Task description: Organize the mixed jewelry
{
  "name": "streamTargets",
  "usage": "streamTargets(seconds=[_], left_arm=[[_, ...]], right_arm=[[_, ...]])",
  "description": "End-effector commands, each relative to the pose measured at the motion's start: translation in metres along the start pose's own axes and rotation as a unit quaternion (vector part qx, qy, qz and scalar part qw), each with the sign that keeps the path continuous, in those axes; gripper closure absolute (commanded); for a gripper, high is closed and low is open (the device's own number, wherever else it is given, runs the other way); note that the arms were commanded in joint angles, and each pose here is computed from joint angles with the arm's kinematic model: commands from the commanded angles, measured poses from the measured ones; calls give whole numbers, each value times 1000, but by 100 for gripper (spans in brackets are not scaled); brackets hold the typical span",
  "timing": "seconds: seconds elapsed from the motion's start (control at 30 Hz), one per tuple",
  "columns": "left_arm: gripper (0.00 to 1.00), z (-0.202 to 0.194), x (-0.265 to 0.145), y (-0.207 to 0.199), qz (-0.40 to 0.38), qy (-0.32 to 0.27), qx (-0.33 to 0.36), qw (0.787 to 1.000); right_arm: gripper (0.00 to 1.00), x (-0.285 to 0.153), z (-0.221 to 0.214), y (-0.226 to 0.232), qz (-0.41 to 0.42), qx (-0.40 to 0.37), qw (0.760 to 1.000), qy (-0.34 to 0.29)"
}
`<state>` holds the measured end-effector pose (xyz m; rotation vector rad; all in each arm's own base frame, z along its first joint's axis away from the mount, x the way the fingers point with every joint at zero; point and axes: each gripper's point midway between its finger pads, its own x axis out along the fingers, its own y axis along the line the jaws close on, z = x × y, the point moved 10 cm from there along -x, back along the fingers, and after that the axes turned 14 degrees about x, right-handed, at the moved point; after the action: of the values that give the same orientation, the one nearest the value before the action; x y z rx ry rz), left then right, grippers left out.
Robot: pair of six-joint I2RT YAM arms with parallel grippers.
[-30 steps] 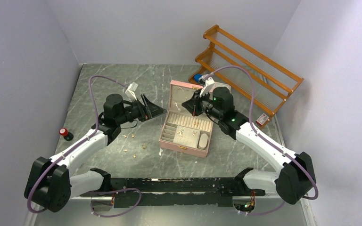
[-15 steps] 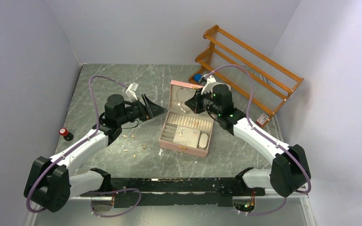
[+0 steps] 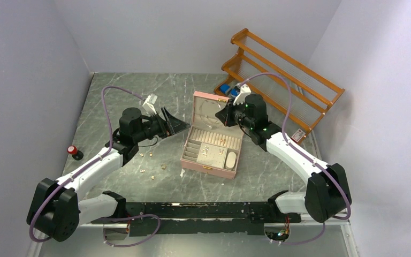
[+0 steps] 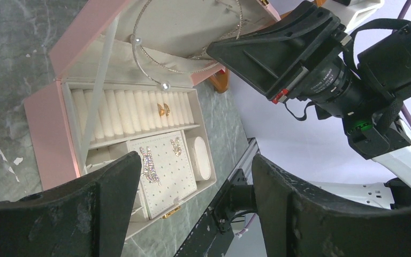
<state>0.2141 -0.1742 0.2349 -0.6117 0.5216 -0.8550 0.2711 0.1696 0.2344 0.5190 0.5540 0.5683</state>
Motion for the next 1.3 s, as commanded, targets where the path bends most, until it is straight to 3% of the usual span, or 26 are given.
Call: streamTargets(seconds=[0.0,0.57,1.13,1.27], left_arm=[[20,10,0,-9,-10,-20,24,999],[20,10,0,-11,-6,-19,27,999],[20,14,0,-14,-4,-18,33,999],[20,13,0,-14,-2,-18,33,999]], right_arm=[[100,2,7,-5,-24,7,1000,-9],[99,4,18,-6,-34,9,999,-18],[82,8,22,-8,-65,17,998,-7],[83,8,24,-10,-80,23,996,-11]])
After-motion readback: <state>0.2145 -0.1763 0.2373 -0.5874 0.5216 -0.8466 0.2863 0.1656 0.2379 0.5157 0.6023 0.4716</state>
